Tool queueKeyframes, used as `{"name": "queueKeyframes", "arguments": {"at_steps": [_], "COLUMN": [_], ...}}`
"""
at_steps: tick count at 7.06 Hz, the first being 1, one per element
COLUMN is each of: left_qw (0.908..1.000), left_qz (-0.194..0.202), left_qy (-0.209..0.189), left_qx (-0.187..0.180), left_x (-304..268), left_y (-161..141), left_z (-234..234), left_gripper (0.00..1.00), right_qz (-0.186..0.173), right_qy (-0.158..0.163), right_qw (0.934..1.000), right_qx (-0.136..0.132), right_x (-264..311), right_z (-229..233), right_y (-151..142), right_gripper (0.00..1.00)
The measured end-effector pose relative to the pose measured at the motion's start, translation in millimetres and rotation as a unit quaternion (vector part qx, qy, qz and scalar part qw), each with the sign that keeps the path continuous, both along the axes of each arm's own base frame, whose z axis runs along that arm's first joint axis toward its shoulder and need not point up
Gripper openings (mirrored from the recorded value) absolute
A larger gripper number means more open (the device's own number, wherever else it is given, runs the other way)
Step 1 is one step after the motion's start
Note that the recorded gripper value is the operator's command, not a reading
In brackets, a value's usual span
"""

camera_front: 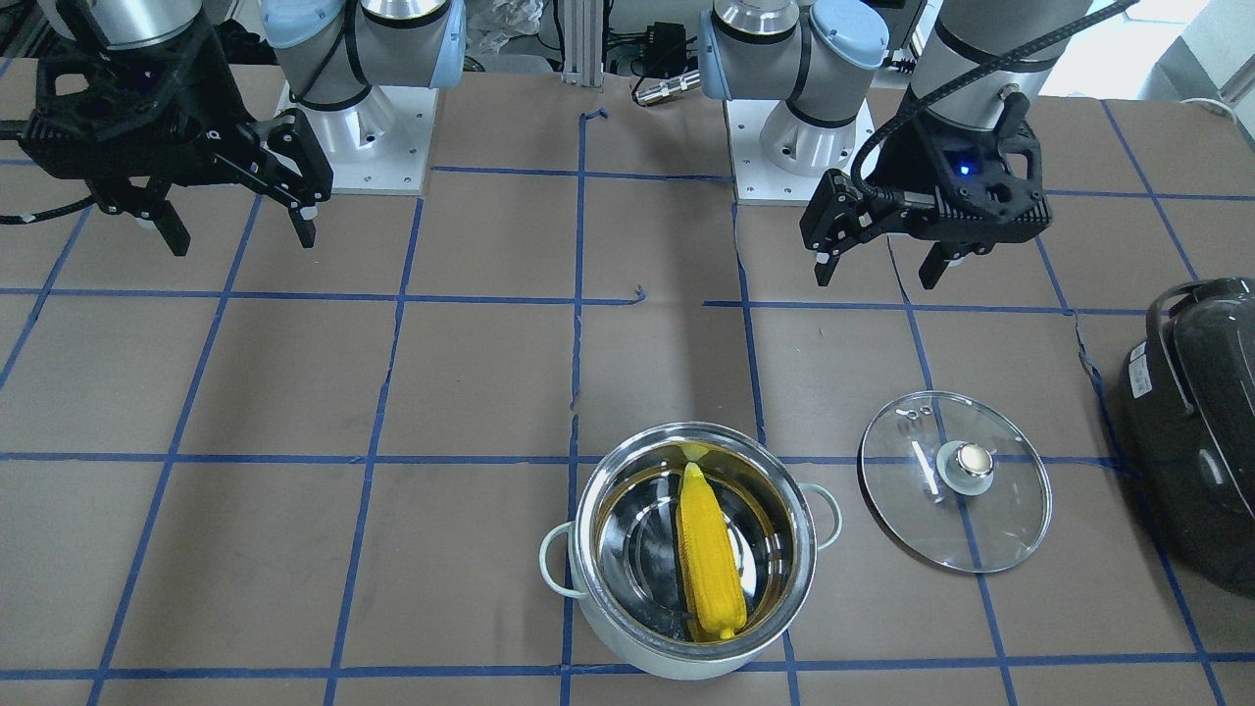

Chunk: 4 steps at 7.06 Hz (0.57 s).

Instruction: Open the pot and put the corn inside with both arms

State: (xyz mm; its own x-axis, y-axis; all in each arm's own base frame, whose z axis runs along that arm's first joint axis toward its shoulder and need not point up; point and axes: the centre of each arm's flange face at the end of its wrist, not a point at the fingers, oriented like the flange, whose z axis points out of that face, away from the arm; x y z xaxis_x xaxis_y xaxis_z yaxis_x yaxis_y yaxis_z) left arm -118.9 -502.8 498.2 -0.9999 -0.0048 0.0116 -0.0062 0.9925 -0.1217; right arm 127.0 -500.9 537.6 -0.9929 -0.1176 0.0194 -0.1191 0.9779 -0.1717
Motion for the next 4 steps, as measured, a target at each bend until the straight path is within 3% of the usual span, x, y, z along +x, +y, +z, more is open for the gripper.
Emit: {"name": "queueKeyframes", "arguments": {"at_steps": [4], "left_qw": [0.9999], "left_qz": [-0.008], "left_qy": [0.004], "left_qx": [-0.005], "left_x": [-7.4], "left_y": [-1.0], "left_z": [6.0], "left_gripper": [1.0], "right_qz": [-0.008], "right_qy": [-0.003], "right_qw": [0.9999], "right_qx": [-0.015], "right_x": [0.4], "right_z": [1.4], "right_y": [-3.3], "right_gripper": [1.0]}}
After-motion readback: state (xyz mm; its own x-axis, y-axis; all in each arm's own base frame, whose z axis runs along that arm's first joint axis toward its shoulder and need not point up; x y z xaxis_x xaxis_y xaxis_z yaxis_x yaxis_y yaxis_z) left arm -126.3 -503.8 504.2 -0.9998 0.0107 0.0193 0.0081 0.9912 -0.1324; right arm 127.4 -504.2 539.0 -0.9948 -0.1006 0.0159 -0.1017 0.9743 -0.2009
